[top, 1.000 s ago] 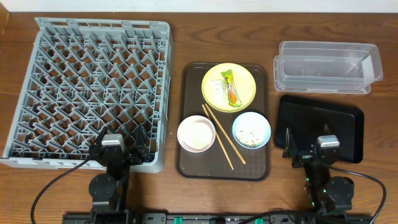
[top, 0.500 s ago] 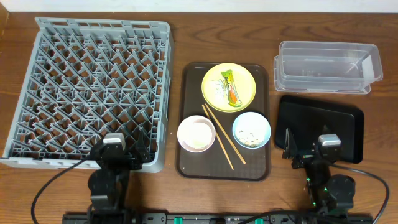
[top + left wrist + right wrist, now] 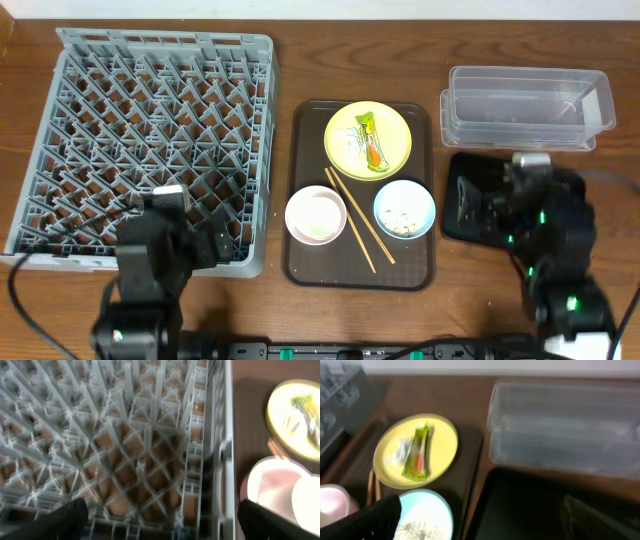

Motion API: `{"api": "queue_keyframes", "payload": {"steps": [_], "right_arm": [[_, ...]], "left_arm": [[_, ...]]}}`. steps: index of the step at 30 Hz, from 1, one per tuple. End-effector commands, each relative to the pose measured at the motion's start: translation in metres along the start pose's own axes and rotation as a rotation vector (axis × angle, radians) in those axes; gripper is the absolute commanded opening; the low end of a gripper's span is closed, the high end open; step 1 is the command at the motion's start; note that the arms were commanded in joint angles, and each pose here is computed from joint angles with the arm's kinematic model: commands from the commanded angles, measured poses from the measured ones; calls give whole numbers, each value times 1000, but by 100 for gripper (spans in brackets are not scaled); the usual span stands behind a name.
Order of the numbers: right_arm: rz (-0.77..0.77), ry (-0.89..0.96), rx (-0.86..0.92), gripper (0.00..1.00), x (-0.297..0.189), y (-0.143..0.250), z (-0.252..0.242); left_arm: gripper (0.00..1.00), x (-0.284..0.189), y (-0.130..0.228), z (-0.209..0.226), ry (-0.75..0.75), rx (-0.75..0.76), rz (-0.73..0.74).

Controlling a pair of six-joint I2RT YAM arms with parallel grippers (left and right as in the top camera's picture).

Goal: Sort waste into correct bins and load items into the dishwasher
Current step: 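Move the right gripper toward the yellow plate on the tray, then grasp the green snack wrapper on the yellow plate with the right gripper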

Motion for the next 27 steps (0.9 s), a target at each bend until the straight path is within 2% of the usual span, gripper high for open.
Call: {"api": "queue_keyframes", "payload": {"steps": [1, 5, 8, 11, 18, 23, 27], "right_arm": [[87, -60, 27, 99, 9, -22, 4], [224, -60, 32, 99, 22, -33, -2], [220, -159, 51, 99, 32, -45, 11], [145, -268, 27, 99, 44, -61, 26], [154, -247, -57, 99, 63, -79, 49], [240, -245, -121, 99, 84, -92, 75], [327, -251, -155, 99, 115, -80, 95]], "left_arm": [[97, -7, -10, -4, -17, -11, 66], [97, -7, -10, -4, -39, -12, 137], [97, -6, -10, -4, -41, -12, 147], [97, -6, -10, -4, -41, -12, 145], [97, -6, -10, -4, -41, -12, 145], [97, -6, -10, -4, -41, -12, 145], [97, -6, -10, -4, -41, -12, 145]]}}
Point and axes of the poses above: each gripper's point midway between its finger pads, its own x axis out along the fingers, its own z axis along the line the jaws close on, y = z × x, the point moved 2 cm from there along -x, back along the fingers, and after that the axes turned 10 degrees about -x, right-handed, at the moved point
